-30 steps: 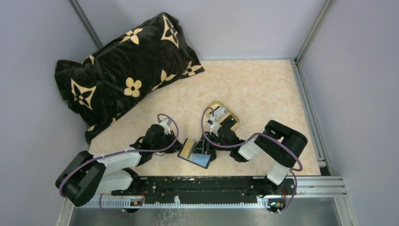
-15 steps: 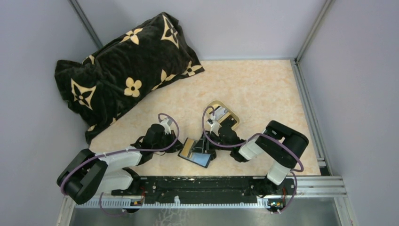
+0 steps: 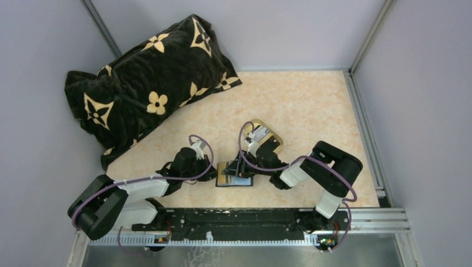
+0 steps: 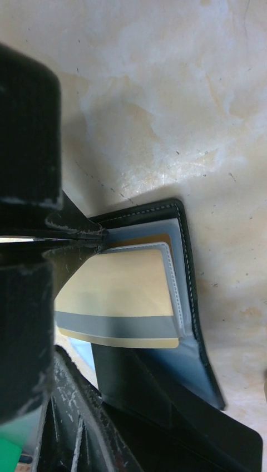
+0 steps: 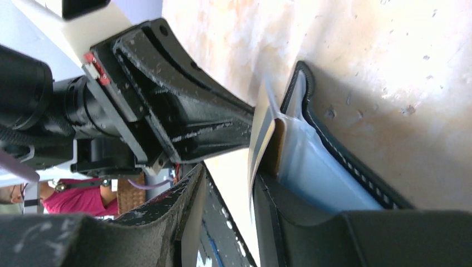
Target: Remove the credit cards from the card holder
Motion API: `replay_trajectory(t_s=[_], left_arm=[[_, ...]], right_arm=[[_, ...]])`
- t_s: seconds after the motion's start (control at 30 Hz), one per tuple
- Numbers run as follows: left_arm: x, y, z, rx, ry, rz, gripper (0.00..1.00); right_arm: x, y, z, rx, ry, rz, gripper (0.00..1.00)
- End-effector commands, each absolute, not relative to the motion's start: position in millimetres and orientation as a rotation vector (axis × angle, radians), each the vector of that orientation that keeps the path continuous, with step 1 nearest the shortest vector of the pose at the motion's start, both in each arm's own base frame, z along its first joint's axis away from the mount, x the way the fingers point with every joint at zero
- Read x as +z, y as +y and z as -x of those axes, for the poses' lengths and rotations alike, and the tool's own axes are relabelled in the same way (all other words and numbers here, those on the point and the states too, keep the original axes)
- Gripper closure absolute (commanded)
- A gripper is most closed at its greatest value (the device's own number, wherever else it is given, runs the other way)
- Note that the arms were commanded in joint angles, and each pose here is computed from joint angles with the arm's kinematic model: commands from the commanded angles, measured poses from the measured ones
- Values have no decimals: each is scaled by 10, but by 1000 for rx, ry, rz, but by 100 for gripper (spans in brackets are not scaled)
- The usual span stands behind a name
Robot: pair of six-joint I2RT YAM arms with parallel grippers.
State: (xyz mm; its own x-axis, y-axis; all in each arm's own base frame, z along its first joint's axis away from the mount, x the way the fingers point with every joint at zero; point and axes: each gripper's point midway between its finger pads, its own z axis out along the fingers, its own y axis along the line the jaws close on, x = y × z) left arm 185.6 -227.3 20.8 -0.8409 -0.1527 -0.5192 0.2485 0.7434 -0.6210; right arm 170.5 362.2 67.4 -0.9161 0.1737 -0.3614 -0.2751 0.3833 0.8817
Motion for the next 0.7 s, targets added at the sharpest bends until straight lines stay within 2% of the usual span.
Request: replay_trajectory(t_s=[0.0,0.23,0.67], left_arm=[[-41,-2252,-1453,-987,2543,-117,100],[-40,-2238,-1490,-956,2541,-115,100],[-200,-2203,-1548,-883,2592,-56,100]], right_arm=[[905,3839,-1892,1567,2146,110,64],[722,3919,-1823,1546,2208,140,64],[849,3629,-1891,1502,2198,138,64]])
